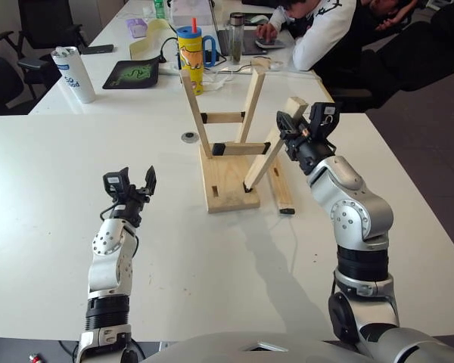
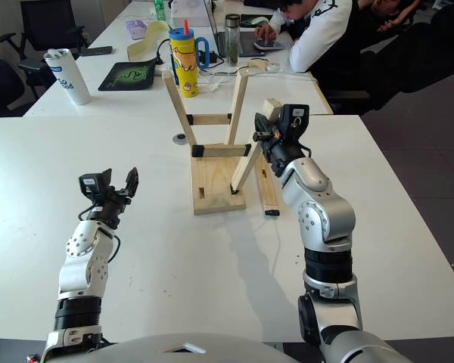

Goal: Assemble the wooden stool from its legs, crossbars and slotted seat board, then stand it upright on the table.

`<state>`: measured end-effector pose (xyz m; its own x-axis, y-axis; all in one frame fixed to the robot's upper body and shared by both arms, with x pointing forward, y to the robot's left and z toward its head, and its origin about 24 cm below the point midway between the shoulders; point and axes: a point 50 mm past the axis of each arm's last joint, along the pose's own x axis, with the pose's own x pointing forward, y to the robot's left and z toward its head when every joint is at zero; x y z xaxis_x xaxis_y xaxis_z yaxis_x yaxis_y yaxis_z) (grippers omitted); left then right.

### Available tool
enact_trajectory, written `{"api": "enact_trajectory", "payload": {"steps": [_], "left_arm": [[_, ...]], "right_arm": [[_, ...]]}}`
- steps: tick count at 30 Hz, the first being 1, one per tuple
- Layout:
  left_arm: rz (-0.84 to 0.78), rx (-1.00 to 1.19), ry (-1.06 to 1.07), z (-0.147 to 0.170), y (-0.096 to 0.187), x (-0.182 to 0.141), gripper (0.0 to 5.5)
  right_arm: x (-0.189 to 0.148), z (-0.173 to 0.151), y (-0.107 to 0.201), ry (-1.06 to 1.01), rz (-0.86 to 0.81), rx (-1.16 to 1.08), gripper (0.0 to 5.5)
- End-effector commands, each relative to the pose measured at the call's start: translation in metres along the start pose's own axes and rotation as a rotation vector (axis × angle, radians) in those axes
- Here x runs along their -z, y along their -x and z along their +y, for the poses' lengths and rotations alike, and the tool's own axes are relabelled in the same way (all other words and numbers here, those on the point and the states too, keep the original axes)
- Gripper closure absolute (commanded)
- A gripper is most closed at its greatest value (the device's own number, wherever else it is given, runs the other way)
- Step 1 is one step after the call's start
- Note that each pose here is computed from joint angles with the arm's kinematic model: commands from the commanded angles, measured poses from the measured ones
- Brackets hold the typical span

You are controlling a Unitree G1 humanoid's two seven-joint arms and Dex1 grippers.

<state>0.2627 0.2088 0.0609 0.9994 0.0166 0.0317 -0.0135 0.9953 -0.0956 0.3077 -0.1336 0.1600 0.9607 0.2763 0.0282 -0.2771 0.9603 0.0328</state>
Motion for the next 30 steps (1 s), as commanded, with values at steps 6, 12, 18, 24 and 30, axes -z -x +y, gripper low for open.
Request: {"api": "enact_trajectory", "payload": {"steps": [6,12,18,24,30], "left_arm": [[0.023,-0.039,-0.006,0.0,0.003,0.007,2.01],[0.014,-0.056,0.0,0.001,0.004,0.005,2.01],[0.012,-0.056,-0.008,-0.001,0.006,0.005,2.01],[0.008,-0.05,-0.015,-0.001,0.004,0.004,2.01],[0.014,-0.05,-0.019,0.001,0.005,0.005,2.01]], "right_arm": [[0.066,-0.021,0.006,-0.091,0.274,0.111,4.45],[0.071,-0.031,0.012,-0.166,0.205,0.112,4.45],[0.074,-0.018,0.013,-0.027,0.201,0.03,4.45],[0.05,-0.016,0.005,-0.088,0.079,0.046,3.66],[-0.002,-0.016,0.001,-0.199,-0.198,0.053,3.66]]}}
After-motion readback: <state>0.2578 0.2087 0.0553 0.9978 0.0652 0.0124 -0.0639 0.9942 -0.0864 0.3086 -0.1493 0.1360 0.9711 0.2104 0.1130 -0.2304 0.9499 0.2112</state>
